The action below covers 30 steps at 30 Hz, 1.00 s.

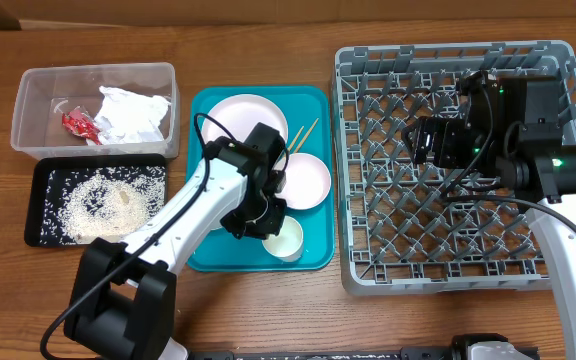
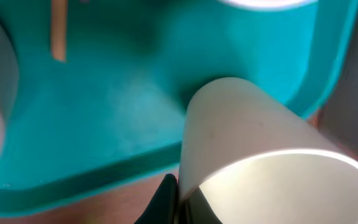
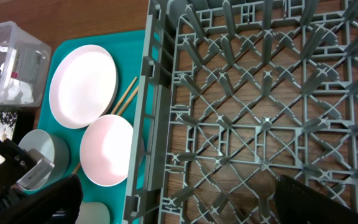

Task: Sort waste into correct bins and load items into the dishwasher
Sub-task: 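Grasp the white cup with the left gripper and hand it to the right gripper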

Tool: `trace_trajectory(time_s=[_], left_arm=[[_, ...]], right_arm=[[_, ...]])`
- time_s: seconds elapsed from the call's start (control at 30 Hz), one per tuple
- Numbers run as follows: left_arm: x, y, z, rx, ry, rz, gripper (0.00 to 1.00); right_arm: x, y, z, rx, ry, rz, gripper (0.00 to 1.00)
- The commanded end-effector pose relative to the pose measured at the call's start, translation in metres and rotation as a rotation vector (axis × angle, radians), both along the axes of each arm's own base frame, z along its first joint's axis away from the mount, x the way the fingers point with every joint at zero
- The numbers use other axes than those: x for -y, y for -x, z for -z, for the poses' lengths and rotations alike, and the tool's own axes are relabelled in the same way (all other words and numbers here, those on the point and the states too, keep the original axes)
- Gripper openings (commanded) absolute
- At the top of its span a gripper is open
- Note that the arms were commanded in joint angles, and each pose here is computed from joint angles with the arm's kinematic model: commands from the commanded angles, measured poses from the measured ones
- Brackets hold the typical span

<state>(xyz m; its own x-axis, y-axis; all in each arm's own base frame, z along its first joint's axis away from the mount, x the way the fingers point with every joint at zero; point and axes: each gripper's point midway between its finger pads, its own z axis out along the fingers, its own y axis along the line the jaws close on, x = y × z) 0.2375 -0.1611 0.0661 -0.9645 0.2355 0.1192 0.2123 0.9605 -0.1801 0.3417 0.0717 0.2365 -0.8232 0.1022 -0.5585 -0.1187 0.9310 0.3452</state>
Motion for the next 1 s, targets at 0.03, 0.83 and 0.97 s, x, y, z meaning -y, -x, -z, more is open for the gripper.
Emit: trace_trajectory(time_s=[0.03, 0.83, 0.97], left_arm=[[0.023, -0.021, -0.055, -0.018, 0.32, 0.014, 0.04], [0.018, -0.073, -0.224, 0.173, 1.252, -0.032, 0.04], [0.019, -0.074, -0.23, 0.182, 1.287, -0.027, 0.04]], right_arm=[[-0.021, 0.001, -0.017, 0.028, -0.112, -0.08, 1.0], [-0.178, 0.029, -0.075, 0.18, -0.659, -0.83, 0.95], [-0.19, 0.037, -0.077, 0.187, -0.661, -0.873, 0.92]])
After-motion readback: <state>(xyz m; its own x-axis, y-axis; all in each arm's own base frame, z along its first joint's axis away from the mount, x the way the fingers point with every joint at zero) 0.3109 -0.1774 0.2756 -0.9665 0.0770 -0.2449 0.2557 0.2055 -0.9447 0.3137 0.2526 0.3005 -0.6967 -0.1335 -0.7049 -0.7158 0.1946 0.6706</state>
